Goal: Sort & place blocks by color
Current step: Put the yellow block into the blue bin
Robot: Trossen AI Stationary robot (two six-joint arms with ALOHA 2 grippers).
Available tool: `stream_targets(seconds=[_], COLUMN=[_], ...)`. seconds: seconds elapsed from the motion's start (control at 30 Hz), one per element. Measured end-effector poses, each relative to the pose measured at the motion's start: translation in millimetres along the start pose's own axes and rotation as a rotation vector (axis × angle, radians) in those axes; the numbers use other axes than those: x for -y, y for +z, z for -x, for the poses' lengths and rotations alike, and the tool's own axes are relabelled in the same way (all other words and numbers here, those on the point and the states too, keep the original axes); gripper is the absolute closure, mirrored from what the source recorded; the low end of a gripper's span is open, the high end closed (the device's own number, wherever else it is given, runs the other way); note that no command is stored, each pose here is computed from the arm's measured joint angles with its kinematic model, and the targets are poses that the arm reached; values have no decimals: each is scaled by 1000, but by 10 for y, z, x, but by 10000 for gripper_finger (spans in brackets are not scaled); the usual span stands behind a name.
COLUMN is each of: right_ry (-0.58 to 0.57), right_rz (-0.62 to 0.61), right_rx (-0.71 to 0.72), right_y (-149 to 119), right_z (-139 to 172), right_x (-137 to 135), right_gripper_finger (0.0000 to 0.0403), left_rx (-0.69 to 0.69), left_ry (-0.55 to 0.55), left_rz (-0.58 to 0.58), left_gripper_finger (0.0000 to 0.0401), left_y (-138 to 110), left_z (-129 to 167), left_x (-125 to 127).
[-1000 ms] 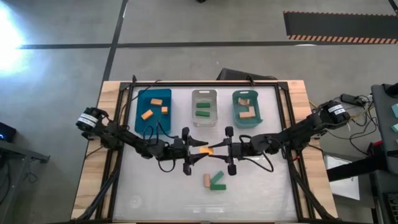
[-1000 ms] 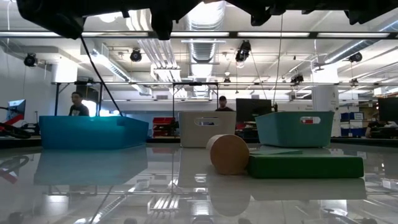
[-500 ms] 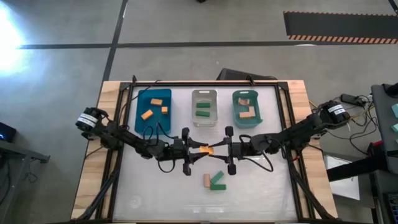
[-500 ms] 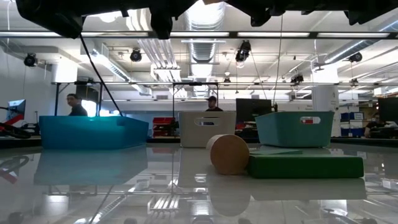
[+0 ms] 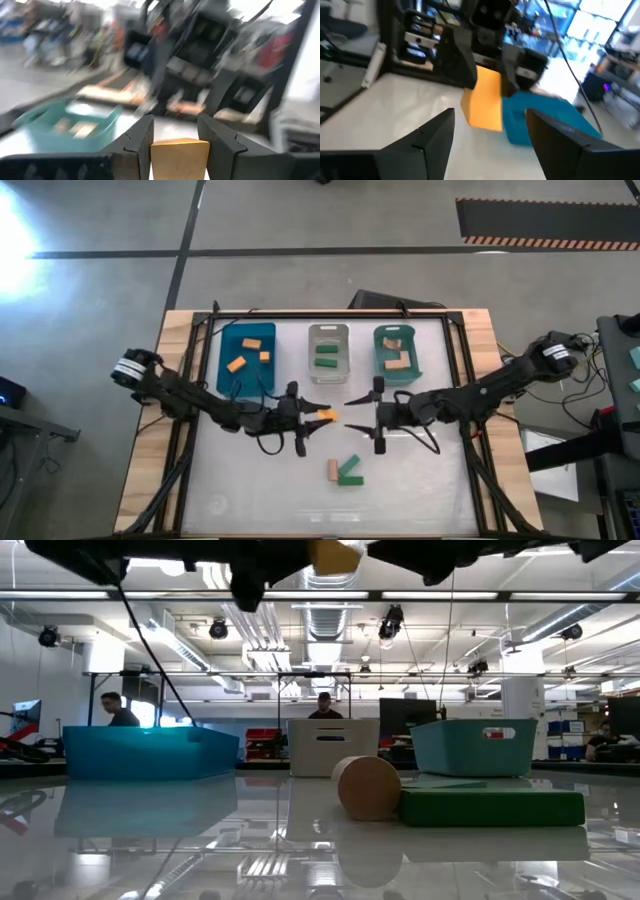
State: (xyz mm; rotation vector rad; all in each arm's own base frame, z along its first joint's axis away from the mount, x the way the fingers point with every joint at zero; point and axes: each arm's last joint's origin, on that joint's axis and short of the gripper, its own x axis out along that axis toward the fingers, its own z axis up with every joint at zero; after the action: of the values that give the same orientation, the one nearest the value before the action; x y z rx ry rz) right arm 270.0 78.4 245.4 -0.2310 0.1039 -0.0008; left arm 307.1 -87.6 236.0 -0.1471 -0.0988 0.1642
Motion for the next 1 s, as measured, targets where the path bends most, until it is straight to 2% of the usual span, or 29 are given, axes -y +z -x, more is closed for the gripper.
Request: stream_targets(seconds=[0.2, 0.4, 0.5, 0.6, 0.8, 1.0], right_ry=[-69, -78, -79, -77, -72, -70], right_rz=[-31, -50, -54, -48, -43, -50], right_rx=[-124, -124, -115, -128, -160, -186], right_y=[83, 180, 192, 161, 94, 42], right_z=[289, 488, 514, 511, 454, 408], right_x=[142, 232, 244, 236, 203, 177], right_gripper_finger=[170, 175, 174, 177, 177, 177], left_rx=[-278, -551, -680, -796, -985, -1084], left_ry=[253, 576, 765, 901, 1012, 1057], left_rz=[-1, 71, 101, 131, 249, 245], left_gripper_finger=[287, 287, 287, 287, 287, 287], left_y=[143, 229, 247, 257, 116, -36], left_z=[180, 471, 620, 719, 821, 796], left_x=[-263, -810, -1109, -1359, -1783, -1936])
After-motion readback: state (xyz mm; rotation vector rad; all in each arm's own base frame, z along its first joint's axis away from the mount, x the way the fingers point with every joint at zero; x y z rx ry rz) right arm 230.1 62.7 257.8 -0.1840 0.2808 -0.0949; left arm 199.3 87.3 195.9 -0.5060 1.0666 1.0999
